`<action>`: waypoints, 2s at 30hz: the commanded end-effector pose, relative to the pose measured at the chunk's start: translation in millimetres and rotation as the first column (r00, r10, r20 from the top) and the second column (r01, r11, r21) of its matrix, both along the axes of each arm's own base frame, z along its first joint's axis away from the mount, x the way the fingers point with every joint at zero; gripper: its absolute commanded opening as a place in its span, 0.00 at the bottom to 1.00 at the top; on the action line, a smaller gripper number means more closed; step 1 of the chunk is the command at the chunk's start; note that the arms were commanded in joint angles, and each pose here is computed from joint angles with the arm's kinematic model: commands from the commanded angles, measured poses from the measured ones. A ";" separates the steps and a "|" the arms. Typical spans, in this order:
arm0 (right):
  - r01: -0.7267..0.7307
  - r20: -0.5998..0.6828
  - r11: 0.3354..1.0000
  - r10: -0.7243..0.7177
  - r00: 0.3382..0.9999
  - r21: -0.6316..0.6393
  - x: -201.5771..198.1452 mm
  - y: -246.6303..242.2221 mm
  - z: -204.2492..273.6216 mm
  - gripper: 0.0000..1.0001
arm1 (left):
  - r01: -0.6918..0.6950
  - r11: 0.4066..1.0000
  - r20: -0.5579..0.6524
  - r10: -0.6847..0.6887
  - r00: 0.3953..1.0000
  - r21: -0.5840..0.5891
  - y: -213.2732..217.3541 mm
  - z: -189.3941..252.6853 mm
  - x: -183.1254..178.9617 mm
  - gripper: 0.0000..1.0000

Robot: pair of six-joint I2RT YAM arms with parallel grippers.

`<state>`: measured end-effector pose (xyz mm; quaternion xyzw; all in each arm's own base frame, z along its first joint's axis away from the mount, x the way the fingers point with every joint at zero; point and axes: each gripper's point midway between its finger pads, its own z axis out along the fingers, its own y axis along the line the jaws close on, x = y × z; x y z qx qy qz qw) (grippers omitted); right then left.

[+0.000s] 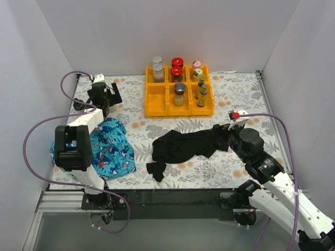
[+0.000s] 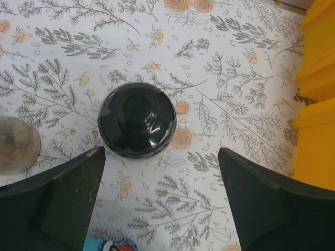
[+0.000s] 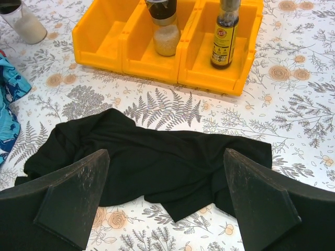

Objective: Organize the condiment bottles
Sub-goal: Pick up the bottle from the center of the board, then place the bottle in the storage box.

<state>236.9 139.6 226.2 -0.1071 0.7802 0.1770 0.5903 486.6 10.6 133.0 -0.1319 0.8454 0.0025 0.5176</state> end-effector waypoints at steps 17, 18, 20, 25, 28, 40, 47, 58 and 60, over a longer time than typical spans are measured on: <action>0.013 0.094 0.998 -0.018 0.995 0.058 0.8 -3.6 29.1 0.99 | -0.031 0.994 0.108 0.020 0.994 0.106 17.9 13.4 58.1 0.76; 0.014 0.096 0.998 -0.020 0.995 0.057 0.9 -3.9 29.1 0.99 | -0.024 0.994 0.107 0.013 0.994 0.107 16.9 14.2 58.2 0.74; 0.016 0.098 0.998 -0.022 0.995 0.064 0.7 -4.2 30.3 0.99 | -0.021 0.994 0.103 0.010 0.995 0.109 16.8 14.6 56.5 0.65; 0.015 0.100 0.997 -0.022 0.995 0.071 -0.5 -4.5 31.1 0.99 | -0.008 0.996 0.124 -0.003 0.992 0.089 12.6 25.9 46.0 0.36; 0.018 0.105 0.997 -0.026 0.994 0.077 -1.7 -5.9 32.0 0.99 | 0.005 0.998 0.161 -0.016 0.987 0.070 8.4 45.5 41.8 0.25; 0.049 0.112 0.997 -0.056 0.992 0.060 -0.5 -12.9 27.8 0.99 | 0.111 0.992 0.280 -0.122 0.952 0.056 -36.8 134.8 37.3 0.00; 0.059 0.120 0.997 -0.066 0.991 0.059 0.1 -15.0 28.6 0.99 | 0.258 0.961 0.346 -0.275 0.897 0.095 -113.4 179.4 32.6 0.00; 0.074 0.131 0.996 -0.080 0.988 0.049 0.7 -18.7 28.2 0.99 | 0.433 0.896 0.328 -0.441 0.835 0.100 -218.0 175.0 37.0 0.00; 0.075 0.136 0.996 -0.081 0.987 0.049 0.0 -19.7 28.6 0.99 | 0.442 0.891 0.321 -0.449 0.834 0.099 -224.5 168.6 39.0 0.00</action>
